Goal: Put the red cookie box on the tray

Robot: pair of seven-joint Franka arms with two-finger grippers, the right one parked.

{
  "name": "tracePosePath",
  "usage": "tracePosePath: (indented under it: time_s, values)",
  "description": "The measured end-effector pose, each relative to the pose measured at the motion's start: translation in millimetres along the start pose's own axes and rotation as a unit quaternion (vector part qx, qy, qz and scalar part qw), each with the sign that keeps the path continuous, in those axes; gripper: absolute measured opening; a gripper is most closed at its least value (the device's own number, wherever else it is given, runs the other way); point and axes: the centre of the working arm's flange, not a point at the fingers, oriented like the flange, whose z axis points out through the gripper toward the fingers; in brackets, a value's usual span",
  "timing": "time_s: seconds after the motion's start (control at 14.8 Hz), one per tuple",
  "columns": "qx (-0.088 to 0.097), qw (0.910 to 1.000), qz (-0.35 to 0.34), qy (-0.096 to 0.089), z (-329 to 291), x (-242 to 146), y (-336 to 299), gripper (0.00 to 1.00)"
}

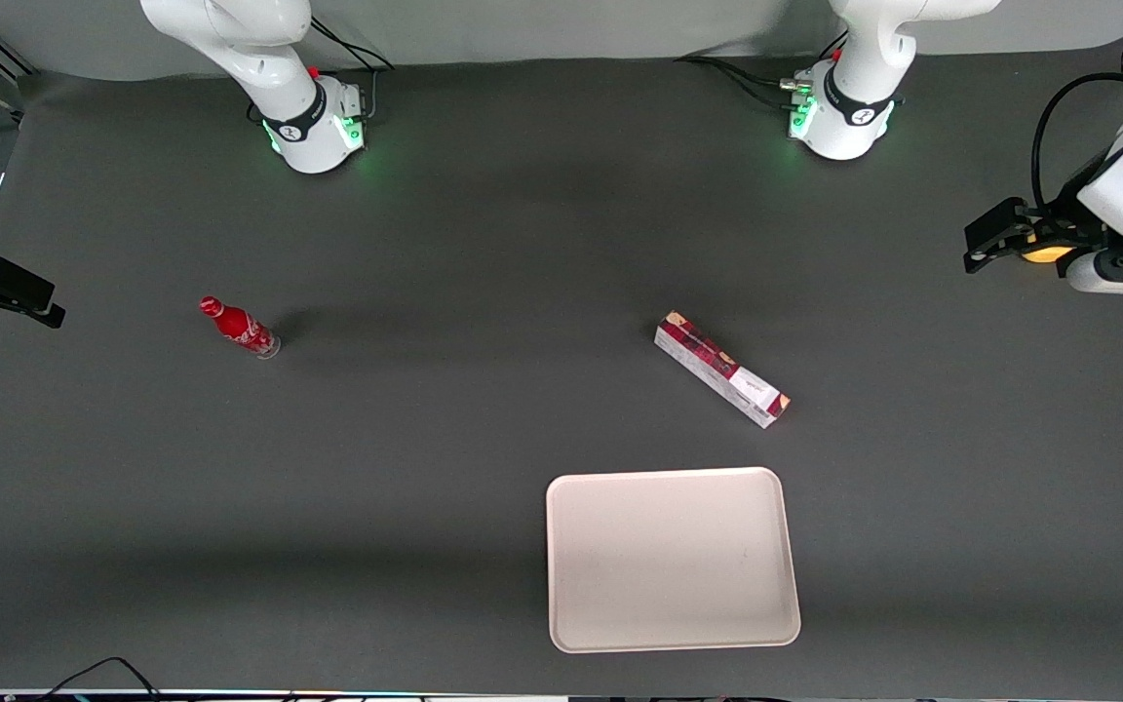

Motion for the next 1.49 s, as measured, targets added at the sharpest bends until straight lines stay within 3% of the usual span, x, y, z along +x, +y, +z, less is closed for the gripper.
tracePosePath:
  time_s: [1.08,1.49]
  values:
    - [0.0,0.9999,0.011,-0.004,1,-1,-2,1.0]
    - [0.002,0.9952,-0.094,-0.027,19,-5,38,1.0]
